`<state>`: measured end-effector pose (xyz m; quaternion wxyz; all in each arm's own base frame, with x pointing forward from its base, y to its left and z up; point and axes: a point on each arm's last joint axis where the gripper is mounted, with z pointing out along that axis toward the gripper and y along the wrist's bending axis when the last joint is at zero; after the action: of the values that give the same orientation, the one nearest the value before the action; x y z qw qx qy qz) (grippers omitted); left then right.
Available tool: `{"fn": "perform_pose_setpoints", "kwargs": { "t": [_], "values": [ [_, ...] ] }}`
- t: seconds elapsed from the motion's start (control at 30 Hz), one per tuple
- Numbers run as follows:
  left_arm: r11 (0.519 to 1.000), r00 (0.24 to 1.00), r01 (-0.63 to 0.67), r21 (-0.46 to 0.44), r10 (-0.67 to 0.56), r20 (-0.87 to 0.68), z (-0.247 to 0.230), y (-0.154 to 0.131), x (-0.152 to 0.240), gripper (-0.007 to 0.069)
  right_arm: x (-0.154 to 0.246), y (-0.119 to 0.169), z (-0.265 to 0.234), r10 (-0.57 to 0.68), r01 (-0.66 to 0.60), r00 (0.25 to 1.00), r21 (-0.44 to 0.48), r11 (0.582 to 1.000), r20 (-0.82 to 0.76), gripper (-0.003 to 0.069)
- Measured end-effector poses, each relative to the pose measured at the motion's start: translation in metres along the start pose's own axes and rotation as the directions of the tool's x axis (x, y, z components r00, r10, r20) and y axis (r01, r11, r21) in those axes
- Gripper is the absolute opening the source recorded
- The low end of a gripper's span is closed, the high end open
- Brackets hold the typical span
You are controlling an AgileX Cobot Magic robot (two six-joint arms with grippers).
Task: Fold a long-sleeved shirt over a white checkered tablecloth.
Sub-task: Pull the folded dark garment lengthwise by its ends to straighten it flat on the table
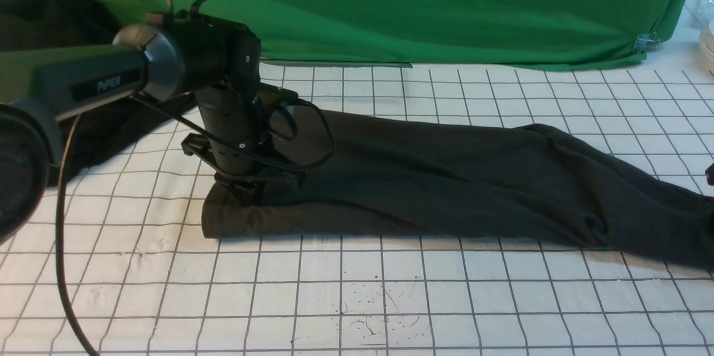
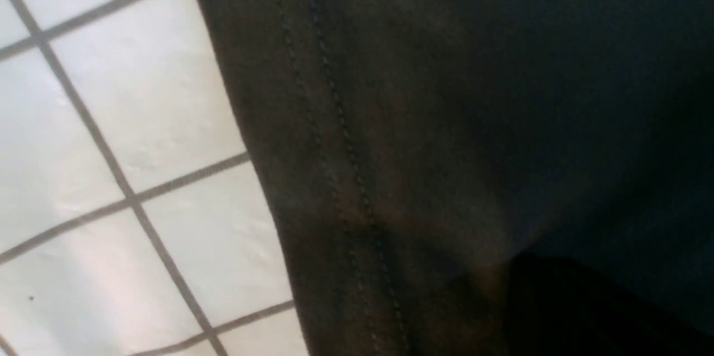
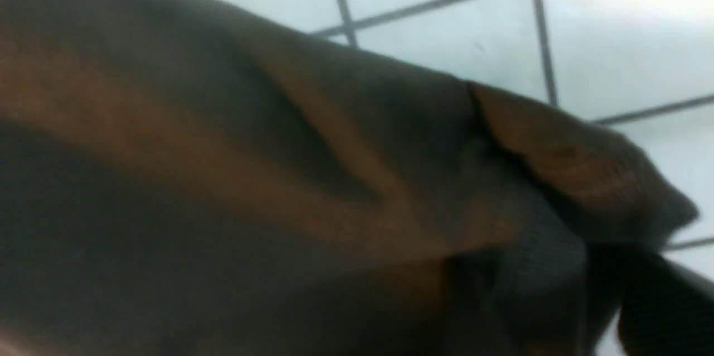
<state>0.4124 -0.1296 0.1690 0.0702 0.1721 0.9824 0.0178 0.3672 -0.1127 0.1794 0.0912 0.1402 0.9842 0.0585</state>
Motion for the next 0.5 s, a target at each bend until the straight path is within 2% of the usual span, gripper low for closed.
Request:
{"fn": "perform_pose_setpoints", "kwargs": {
  "t": [0.03,0.07,0.13,0.3,0.5],
  "values": [
    [1.000,1.000,0.000,0.000,0.000,0.000,0.000,0.000,0.000,-0.0003,-0.001,0.002,0.000,-0.010,0.010,1.000,-0.021,1.000,-0.001,0.0155],
    [1.000,1.000,0.000,0.000,0.000,0.000,0.000,0.000,0.000,-0.0003,-0.002,0.003,0.000,-0.018,0.018,1.000,-0.032,0.999,0.002,0.0093],
    [1.000,1.000,0.000,0.000,0.000,0.000,0.000,0.000,0.000,-0.0003,-0.004,0.004,-0.002,-0.031,0.032,0.999,-0.040,0.999,0.009,0.0037],
    [1.000,1.000,0.000,0.000,0.000,0.001,0.000,0.000,0.000,-0.0003,-0.015,0.000,-0.015,-0.043,0.045,0.998,-0.036,0.998,0.054,0.0028],
    [1.000,1.000,0.001,0.002,-0.001,-0.001,0.000,0.000,0.000,-0.0003,-0.027,-0.011,-0.032,-0.071,0.068,0.995,0.049,0.996,0.075,0.0028]
  ]
}}
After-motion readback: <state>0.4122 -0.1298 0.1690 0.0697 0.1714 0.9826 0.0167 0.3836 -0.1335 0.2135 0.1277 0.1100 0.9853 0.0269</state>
